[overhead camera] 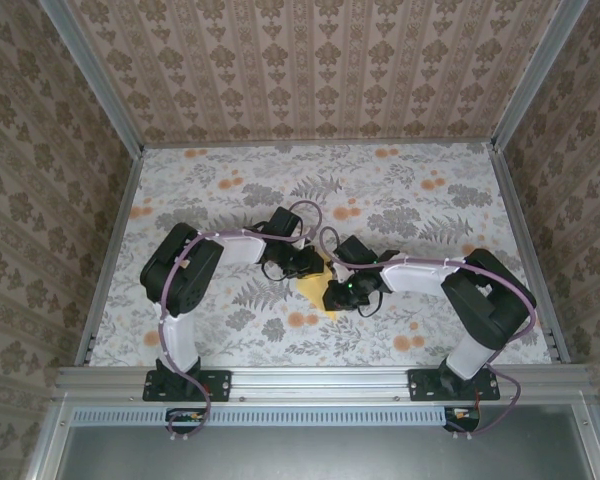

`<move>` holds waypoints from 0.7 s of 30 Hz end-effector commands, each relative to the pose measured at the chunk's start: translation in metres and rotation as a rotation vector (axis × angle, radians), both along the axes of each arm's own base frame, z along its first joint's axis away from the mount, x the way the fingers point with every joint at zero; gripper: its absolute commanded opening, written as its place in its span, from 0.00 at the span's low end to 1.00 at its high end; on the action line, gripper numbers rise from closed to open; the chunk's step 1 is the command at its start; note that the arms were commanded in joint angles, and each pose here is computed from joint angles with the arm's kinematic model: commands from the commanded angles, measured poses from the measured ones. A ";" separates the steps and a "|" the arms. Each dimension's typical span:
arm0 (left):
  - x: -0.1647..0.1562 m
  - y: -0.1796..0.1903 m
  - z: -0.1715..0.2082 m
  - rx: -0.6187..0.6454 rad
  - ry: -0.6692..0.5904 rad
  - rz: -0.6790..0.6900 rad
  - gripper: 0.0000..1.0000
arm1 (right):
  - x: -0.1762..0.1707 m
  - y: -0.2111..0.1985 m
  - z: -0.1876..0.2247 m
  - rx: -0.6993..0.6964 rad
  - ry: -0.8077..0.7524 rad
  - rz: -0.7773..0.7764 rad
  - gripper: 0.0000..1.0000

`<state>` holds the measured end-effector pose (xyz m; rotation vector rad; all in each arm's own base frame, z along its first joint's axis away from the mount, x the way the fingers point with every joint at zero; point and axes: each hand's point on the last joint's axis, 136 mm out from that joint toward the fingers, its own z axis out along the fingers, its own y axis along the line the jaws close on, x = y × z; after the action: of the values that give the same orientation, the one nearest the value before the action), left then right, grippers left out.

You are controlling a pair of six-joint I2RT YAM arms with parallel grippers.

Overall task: Fold a paper plane with a square sheet of paper (fold left side to right side)
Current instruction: Fourth fold the wing at the center of the table.

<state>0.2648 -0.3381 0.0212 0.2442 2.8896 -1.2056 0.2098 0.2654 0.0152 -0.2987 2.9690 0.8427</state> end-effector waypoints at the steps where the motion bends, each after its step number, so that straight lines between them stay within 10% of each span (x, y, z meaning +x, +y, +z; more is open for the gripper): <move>1: -0.017 0.022 -0.029 0.125 0.055 0.002 0.17 | -0.023 -0.017 -0.015 -0.104 0.082 0.035 0.18; 21: -0.017 0.023 -0.030 0.129 0.055 0.003 0.17 | -0.053 -0.031 -0.019 -0.209 0.142 0.104 0.10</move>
<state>0.2631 -0.3379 0.0209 0.2449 2.8968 -1.2058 0.1959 0.2603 0.0123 -0.3960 3.0171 0.7250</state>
